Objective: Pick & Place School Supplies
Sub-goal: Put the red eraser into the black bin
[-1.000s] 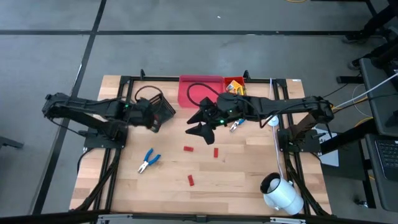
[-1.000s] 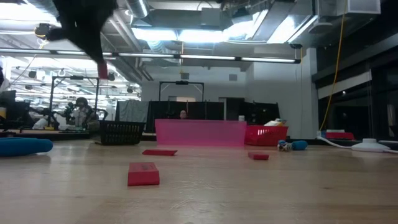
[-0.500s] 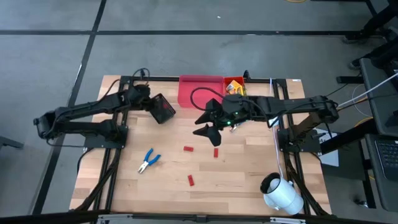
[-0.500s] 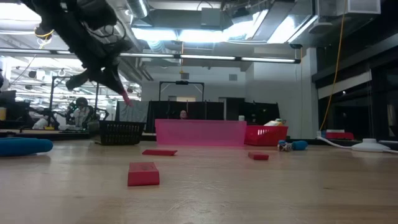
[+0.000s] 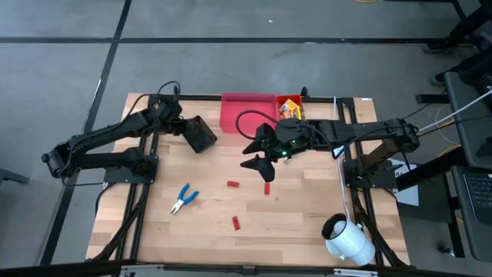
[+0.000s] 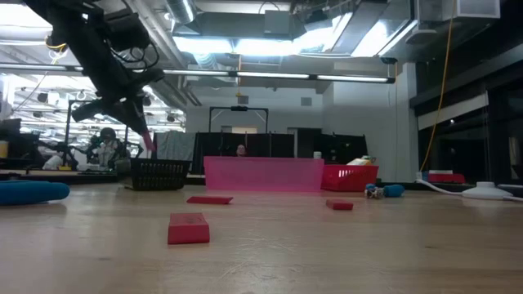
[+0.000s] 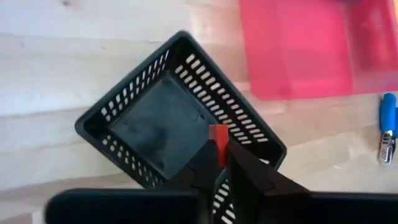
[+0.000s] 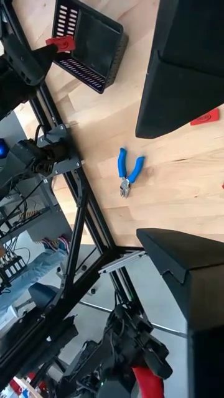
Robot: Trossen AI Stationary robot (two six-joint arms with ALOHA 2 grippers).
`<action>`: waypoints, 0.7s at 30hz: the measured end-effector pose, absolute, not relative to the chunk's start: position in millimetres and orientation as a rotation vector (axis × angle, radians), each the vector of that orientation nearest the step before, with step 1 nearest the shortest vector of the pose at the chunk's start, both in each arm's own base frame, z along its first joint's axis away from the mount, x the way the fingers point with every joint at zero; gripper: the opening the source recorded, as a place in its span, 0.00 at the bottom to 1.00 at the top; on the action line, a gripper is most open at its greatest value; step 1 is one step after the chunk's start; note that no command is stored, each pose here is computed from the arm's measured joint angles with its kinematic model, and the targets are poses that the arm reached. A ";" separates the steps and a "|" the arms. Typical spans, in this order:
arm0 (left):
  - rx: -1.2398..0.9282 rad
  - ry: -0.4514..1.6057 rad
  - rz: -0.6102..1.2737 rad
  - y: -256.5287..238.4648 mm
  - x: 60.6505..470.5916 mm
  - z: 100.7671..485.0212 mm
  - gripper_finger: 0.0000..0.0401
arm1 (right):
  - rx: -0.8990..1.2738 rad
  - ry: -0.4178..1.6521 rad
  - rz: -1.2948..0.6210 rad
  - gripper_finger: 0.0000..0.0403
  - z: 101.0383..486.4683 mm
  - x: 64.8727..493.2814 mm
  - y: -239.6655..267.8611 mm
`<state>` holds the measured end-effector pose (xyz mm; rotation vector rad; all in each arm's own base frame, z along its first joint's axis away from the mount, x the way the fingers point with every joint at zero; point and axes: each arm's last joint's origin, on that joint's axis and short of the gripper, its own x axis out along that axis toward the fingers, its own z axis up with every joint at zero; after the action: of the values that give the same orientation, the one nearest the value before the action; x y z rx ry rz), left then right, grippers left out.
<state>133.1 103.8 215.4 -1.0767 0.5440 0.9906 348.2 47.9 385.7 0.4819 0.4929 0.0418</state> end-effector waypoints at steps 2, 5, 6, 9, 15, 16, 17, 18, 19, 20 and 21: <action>-1.060 0.535 0.980 104.4 134.0 216.4 0.17 | 0.482 0.493 0.042 0.63 385.7 348.2 47.9; -1.047 0.510 0.947 105.6 136.4 218.9 0.33 | 0.483 0.493 0.042 0.63 385.7 348.2 47.9; -1.047 0.511 0.946 105.6 136.3 218.8 0.38 | 0.483 0.493 0.042 0.63 385.6 348.3 48.0; -1.031 0.517 0.928 105.3 137.0 219.2 0.52 | 0.487 0.493 0.040 0.63 385.5 348.3 47.8; -0.981 0.528 0.869 101.3 137.0 222.6 0.62 | 0.498 0.494 0.036 0.63 385.4 348.4 47.8; -0.960 0.533 0.861 101.2 136.8 223.1 0.62 | 0.500 0.492 0.031 0.63 385.4 348.4 47.7; -0.938 0.542 0.856 101.1 136.6 223.1 0.62 | 0.499 0.491 0.026 0.63 385.4 348.5 47.5; -0.932 0.553 0.857 100.8 136.1 222.5 0.61 | 0.498 0.490 0.022 0.63 385.4 348.5 47.4; -0.933 0.566 0.856 100.3 135.5 221.8 0.61 | 0.499 0.490 0.022 0.63 385.4 348.5 47.4; -0.926 0.573 0.841 99.9 135.6 221.8 0.60 | 0.500 0.490 0.021 0.63 385.4 348.5 47.4; -0.906 0.572 0.797 99.5 136.5 223.4 0.59 | 0.502 0.490 0.021 0.63 385.4 348.5 47.4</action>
<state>136.5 99.5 223.4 -0.9062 0.5718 0.7965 348.5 47.4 385.4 0.5018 0.4896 0.0207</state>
